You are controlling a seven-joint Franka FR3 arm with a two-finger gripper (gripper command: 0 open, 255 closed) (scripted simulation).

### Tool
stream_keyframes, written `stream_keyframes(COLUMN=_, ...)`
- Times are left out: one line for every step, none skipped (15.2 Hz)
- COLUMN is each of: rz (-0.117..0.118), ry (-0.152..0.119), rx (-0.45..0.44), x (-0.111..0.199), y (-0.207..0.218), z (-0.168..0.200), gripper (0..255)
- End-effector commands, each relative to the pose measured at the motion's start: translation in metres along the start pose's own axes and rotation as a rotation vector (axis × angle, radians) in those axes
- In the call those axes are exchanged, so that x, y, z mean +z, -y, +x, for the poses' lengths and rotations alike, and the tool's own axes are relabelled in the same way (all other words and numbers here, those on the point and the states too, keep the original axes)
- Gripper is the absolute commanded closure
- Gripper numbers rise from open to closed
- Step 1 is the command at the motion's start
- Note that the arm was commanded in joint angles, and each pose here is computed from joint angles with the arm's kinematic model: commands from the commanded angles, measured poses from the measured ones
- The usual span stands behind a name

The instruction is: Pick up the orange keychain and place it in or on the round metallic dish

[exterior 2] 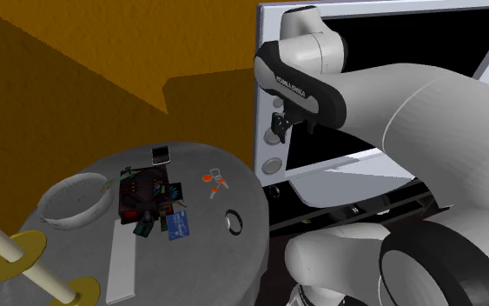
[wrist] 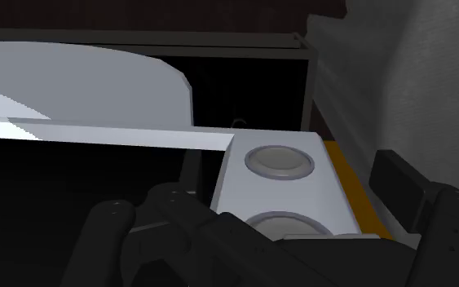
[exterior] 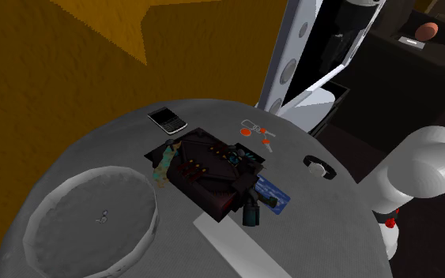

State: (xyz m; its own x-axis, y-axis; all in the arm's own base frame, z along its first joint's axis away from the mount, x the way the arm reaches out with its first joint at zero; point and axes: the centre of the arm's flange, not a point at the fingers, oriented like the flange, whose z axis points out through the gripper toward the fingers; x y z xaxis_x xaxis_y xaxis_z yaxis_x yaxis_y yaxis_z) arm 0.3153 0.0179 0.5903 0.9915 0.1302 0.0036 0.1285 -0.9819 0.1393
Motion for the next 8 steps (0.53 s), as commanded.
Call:
stream_keyframes(rz=0.000, ry=0.000, rx=0.000, x=0.000, y=0.000, z=0.000, gripper=0)
stream_keyframes(rz=0.010, ry=-0.004, rx=-0.018, x=0.004, y=0.010, z=0.003, gripper=0)
stream_keyframes(rz=0.019, ry=-0.008, rx=-0.037, x=0.009, y=0.021, z=0.006, gripper=0)
stream_keyframes(rz=0.029, ry=-0.012, rx=-0.055, x=0.013, y=0.031, z=0.008, gripper=0)
stream_keyframes(rz=0.039, ry=-0.017, rx=-0.073, x=0.017, y=0.042, z=0.011, gripper=0)
stream_keyframes(rz=0.048, ry=-0.021, rx=-0.092, x=0.021, y=0.053, z=0.013, gripper=0)
stream_keyframes(rz=0.058, ry=-0.025, rx=-0.110, x=0.025, y=0.064, z=0.015, gripper=0)
stream_keyframes(rz=0.068, ry=-0.029, rx=-0.129, x=0.029, y=0.075, z=0.017, gripper=0)
